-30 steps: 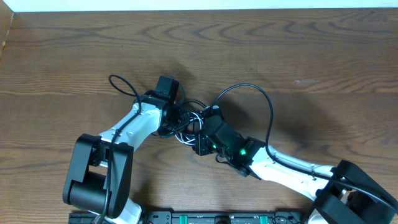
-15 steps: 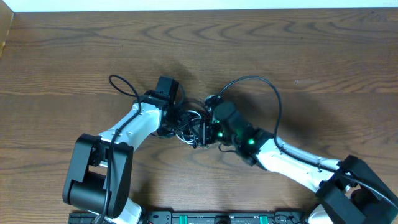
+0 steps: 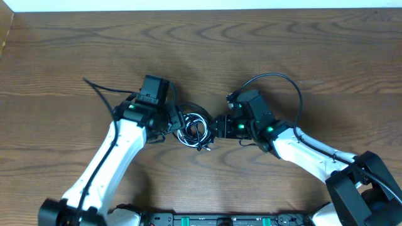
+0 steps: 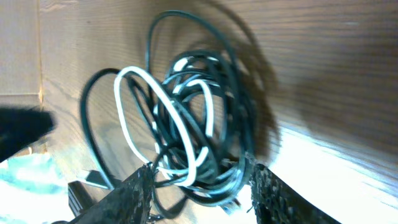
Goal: Untangle cables
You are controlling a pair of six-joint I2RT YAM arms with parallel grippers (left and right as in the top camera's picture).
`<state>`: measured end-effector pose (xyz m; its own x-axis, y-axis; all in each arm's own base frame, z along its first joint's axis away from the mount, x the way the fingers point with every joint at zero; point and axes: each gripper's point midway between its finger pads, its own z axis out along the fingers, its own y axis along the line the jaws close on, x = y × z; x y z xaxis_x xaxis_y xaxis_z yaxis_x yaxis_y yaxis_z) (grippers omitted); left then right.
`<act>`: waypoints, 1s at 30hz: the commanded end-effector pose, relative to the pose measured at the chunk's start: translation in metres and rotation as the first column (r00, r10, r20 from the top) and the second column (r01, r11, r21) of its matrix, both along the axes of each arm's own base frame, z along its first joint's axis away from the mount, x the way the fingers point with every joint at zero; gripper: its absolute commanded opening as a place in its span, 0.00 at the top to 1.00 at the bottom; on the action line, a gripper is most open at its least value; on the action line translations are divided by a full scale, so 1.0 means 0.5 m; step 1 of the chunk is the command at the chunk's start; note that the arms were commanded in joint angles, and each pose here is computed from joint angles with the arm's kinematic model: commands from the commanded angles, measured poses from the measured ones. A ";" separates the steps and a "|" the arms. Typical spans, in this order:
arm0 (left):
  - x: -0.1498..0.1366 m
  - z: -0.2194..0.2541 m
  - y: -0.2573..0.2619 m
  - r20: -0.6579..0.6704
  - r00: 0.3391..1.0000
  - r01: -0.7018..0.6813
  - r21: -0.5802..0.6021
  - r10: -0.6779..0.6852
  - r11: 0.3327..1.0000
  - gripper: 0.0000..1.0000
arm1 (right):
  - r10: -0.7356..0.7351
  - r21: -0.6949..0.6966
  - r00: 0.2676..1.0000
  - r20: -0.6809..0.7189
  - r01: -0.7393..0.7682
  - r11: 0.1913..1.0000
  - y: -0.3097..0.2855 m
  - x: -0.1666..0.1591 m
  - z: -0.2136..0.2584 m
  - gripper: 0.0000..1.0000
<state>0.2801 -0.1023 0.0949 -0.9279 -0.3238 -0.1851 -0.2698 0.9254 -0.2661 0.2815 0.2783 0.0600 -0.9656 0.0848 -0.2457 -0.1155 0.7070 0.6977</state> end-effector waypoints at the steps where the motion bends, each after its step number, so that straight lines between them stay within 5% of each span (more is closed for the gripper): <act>1: -0.028 0.038 -0.010 0.015 0.999 0.047 0.007 -0.047 0.999 0.39 | -0.039 -0.018 0.999 -0.028 0.039 0.999 -0.035 0.017 -0.010 0.50; 10: -0.110 -0.017 -0.099 -0.100 0.979 0.180 0.021 -0.177 0.983 0.45 | -0.140 -0.102 0.983 -0.119 0.129 0.986 -0.121 0.025 -0.047 0.50; 19: -0.121 -0.113 -0.149 -0.168 0.969 0.206 0.148 -0.181 0.967 0.49 | -0.131 -0.117 0.984 -0.121 0.117 0.986 -0.126 0.020 -0.051 0.50; 24: -0.091 -0.169 -0.149 -0.157 0.973 0.202 0.218 -0.170 0.955 0.66 | -0.113 -0.123 0.988 -0.110 0.099 0.987 -0.127 0.019 -0.052 0.50; 27: -0.087 -0.176 -0.145 -0.158 0.973 0.199 0.230 -0.165 0.953 0.92 | -0.108 -0.128 0.988 -0.110 0.094 0.987 -0.128 0.016 -0.054 0.50; 30: -0.076 -0.161 -0.136 -0.140 0.978 0.180 0.220 -0.152 0.959 0.93 | -0.093 -0.130 0.991 -0.099 0.080 0.988 -0.128 0.016 -0.054 0.50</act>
<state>0.2365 -0.1841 0.0131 -0.9906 -0.0995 -0.0934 -0.0959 0.9945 -0.0422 0.2884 0.2153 0.0337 -0.9761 0.1686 -0.1370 0.0497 0.7871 0.6148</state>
